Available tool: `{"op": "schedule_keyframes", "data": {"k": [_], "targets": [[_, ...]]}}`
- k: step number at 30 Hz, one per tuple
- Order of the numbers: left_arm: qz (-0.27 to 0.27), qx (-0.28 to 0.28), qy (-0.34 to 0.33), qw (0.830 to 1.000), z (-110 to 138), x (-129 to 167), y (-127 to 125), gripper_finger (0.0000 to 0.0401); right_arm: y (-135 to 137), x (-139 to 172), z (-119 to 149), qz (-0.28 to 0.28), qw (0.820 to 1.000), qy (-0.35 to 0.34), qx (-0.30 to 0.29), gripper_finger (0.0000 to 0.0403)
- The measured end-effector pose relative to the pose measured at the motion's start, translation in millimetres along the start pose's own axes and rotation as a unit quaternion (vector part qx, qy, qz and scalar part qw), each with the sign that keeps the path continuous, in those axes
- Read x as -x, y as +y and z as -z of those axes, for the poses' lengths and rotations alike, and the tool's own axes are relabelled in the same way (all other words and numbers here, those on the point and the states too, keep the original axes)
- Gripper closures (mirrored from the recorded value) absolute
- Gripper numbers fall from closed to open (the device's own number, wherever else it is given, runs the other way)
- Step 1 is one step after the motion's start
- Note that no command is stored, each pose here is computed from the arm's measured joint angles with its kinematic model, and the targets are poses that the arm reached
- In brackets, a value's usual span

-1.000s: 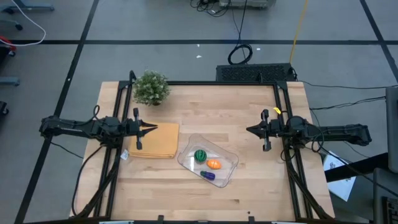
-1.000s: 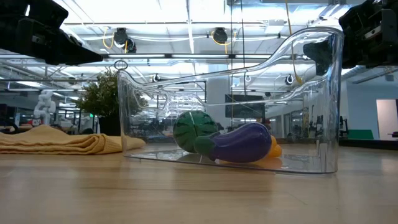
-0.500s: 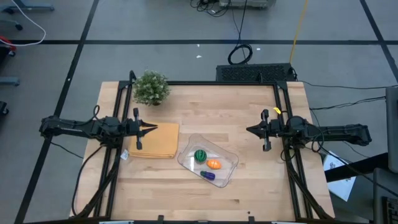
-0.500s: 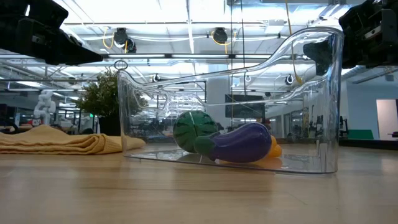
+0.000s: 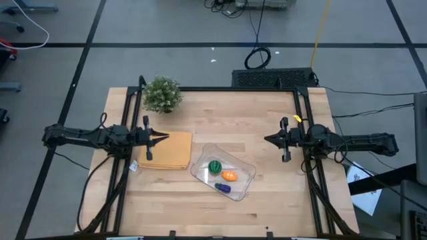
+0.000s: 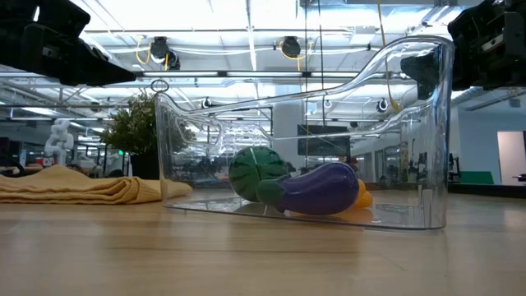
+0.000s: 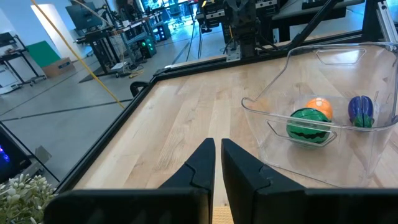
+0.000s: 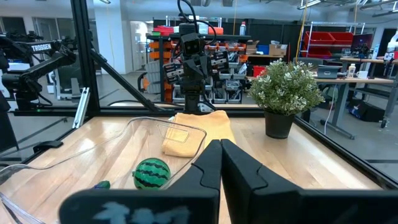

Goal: Pick and placing Produce into tupperware
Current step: Return to Home Position

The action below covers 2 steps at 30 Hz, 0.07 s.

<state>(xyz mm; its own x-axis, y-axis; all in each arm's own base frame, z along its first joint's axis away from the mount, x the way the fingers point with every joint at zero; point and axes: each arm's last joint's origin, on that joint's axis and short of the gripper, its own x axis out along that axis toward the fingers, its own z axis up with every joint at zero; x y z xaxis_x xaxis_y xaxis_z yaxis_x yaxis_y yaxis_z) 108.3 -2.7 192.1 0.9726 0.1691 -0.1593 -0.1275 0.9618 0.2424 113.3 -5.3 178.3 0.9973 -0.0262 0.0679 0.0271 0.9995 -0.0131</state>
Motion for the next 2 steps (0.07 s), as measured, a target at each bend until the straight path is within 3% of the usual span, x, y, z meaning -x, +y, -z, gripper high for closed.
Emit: {"op": "schedule_keyframes", "data": {"k": [2], "targets": [[0.0, 0.0, 0.0, 1.0, 0.0, 0.0, 0.0, 0.0368, 0.0, 0.0, 0.0, 0.0, 1.0, 0.0, 0.0, 0.0403]]}}
